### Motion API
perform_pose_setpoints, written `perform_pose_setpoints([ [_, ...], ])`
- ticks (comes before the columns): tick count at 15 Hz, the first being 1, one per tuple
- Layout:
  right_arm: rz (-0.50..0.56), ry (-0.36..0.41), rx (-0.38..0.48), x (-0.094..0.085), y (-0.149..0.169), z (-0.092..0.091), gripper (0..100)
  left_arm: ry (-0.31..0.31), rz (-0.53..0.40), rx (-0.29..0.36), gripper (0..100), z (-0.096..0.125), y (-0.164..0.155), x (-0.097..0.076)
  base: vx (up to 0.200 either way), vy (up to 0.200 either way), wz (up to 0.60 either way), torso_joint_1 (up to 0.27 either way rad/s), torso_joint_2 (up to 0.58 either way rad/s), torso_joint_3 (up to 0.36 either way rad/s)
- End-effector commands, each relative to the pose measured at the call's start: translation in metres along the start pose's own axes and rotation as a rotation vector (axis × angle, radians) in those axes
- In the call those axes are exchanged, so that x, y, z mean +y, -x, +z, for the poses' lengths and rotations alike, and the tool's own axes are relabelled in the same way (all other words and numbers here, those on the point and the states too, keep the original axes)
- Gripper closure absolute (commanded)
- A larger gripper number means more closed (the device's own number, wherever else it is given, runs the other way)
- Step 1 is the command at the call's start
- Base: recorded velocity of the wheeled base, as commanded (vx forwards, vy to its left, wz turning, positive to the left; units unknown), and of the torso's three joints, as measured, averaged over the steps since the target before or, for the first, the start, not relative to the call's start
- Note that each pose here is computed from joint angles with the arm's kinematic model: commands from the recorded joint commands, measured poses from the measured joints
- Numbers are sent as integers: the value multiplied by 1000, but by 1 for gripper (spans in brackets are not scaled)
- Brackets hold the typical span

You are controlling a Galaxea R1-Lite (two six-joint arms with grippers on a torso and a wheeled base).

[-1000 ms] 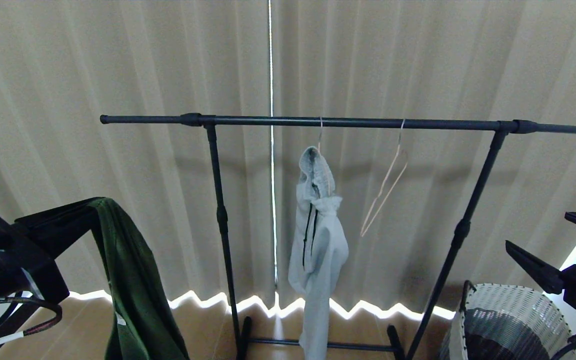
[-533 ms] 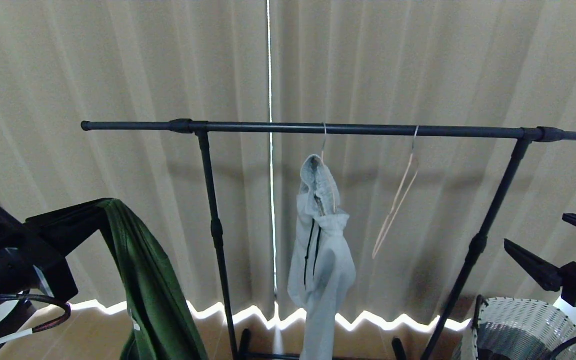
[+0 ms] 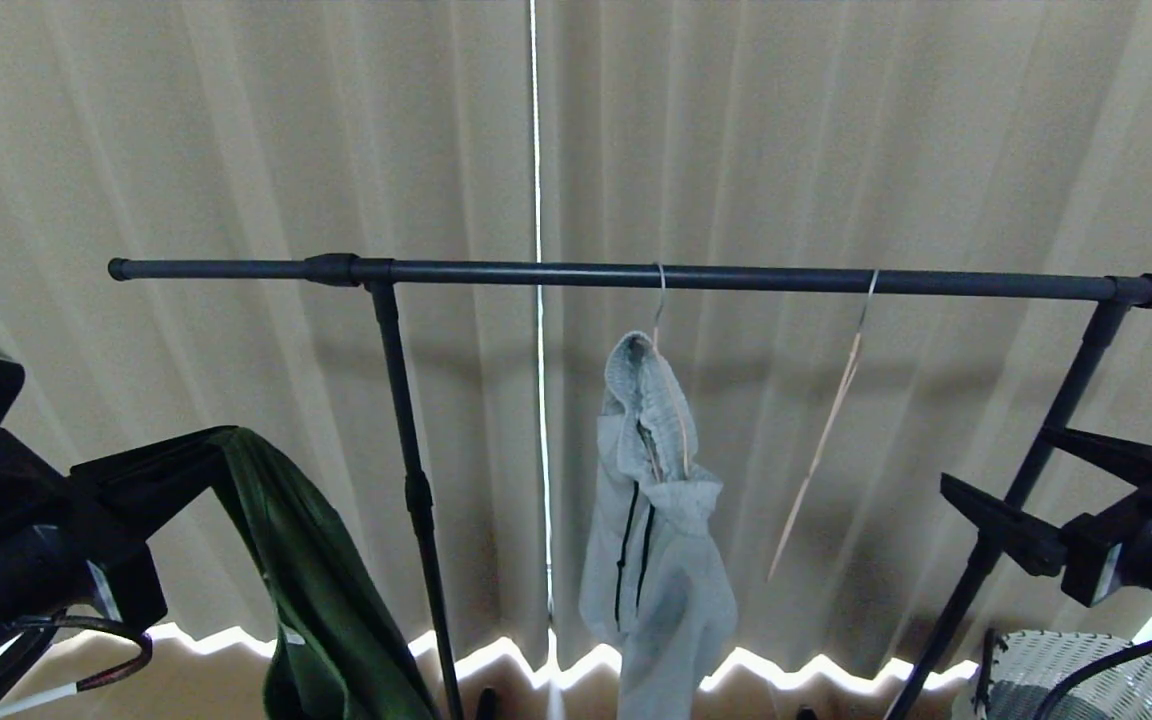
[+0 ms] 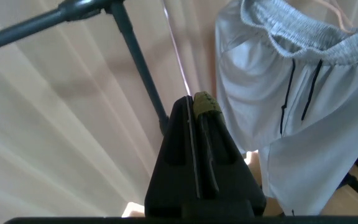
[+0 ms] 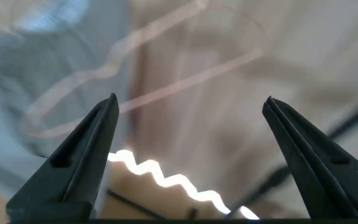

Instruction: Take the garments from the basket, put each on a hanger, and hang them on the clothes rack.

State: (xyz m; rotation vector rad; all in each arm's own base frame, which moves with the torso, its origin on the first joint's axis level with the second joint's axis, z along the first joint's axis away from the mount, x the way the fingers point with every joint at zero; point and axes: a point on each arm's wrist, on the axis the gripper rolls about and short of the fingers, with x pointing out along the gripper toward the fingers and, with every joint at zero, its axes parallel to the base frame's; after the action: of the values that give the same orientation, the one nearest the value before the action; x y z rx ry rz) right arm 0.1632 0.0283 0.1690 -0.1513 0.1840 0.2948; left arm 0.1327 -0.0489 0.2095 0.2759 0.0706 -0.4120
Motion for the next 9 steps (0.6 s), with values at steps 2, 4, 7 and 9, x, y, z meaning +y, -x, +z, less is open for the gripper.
perform_pose_setpoints([
  [2, 137, -92, 22, 23, -38, 15, 0, 1, 0, 0, 100, -2, 3, -1, 0, 0, 0, 0, 0, 0],
  [4, 153, -104, 43, 29, -53, 16, 0, -1, -2, -2, 100, -2, 4, -1, 0, 0, 0, 0, 0, 0],
  [7, -2, -90, 170, 31, -96, -3, 0, 1, 1, -4, 100, -2, 5, -1, 0, 0, 0, 0, 0, 0],
  [9, -62, -87, 173, 29, -112, -1, 0, 0, 0, -9, 100, -2, 6, -1, 0, 0, 0, 0, 0, 0],
])
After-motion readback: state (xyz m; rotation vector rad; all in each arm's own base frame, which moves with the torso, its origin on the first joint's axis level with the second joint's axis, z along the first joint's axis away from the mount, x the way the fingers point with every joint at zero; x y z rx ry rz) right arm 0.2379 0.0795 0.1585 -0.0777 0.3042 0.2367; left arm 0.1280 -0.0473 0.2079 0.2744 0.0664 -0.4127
